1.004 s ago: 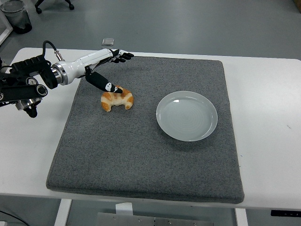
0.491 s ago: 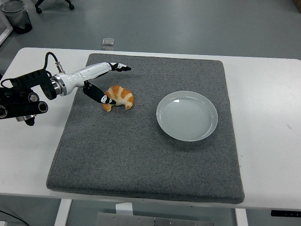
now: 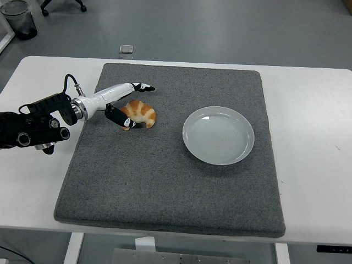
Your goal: Place the bread on the plate
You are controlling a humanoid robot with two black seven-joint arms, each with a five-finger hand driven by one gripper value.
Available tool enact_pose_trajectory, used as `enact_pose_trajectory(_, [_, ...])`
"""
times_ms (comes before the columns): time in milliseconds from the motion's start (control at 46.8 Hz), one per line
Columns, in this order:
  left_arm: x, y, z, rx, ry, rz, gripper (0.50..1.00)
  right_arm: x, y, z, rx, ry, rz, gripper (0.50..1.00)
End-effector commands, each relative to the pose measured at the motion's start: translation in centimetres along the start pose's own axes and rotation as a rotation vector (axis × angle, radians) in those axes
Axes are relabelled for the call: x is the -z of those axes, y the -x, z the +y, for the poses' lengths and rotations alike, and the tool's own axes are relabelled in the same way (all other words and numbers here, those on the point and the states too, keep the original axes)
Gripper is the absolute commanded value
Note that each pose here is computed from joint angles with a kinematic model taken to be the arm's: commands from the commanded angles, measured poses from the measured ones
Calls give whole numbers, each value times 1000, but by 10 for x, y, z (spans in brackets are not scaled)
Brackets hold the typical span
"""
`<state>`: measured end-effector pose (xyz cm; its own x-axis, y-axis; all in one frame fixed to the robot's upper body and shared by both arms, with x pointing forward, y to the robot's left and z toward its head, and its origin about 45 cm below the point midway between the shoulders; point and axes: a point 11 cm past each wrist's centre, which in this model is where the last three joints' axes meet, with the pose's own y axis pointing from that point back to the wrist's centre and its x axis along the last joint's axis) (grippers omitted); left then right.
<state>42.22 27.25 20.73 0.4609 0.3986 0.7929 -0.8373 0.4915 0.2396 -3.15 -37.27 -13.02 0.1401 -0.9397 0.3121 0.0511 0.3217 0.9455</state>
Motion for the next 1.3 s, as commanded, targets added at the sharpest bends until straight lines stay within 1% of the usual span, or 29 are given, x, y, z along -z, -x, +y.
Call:
enact_pose_trajectory(0, [-1, 6, -6, -6, 7, 10, 981, 0, 0, 0, 0, 0, 0, 938])
enact_pose_trajectory(107, [0, 10, -9, -4, 6, 11, 981, 0, 0, 0, 0, 0, 0, 938])
enact_pose_trajectory(235, [2, 13, -8, -3, 6, 17, 981, 0, 0, 0, 0, 0, 0, 938])
enact_pose_trajectory(491, [0, 11, -9, -16, 7, 35, 975, 0, 0, 0, 0, -1, 2, 940])
enact_pose_trajectory(662, [0, 11, -9, -18, 7, 40, 958, 0, 0, 0, 1, 1, 0, 940])
enact_pose_trajectory(748, [3, 16, -7, -12, -1, 48, 936, 0, 0, 0, -1, 1, 2, 938])
enact_pose_trajectory(1026, [7, 23, -4, -23, -8, 88, 934, -1, 0, 0, -2, 3, 0, 938])
enact_pose_trajectory(1047, [7, 23, -4, -23, -8, 88, 930, -1, 0, 0, -2, 3, 0, 938])
enact_pose_trajectory(1090, [7, 24, -4, -21, -8, 88, 889, -1, 0, 0, -1, 3, 0, 938])
enact_pose_trajectory(1154, [8, 23, -3, -20, -9, 88, 844, -1, 0, 0, -1, 3, 0, 938])
enact_pose_trajectory(1261, [7, 24, -3, -16, -6, 88, 752, -1, 0, 0, -1, 2, 2, 938])
enact_pose_trajectory(1282, [7, 23, -3, -18, -7, 87, 727, -1, 0, 0, -1, 2, 2, 938])
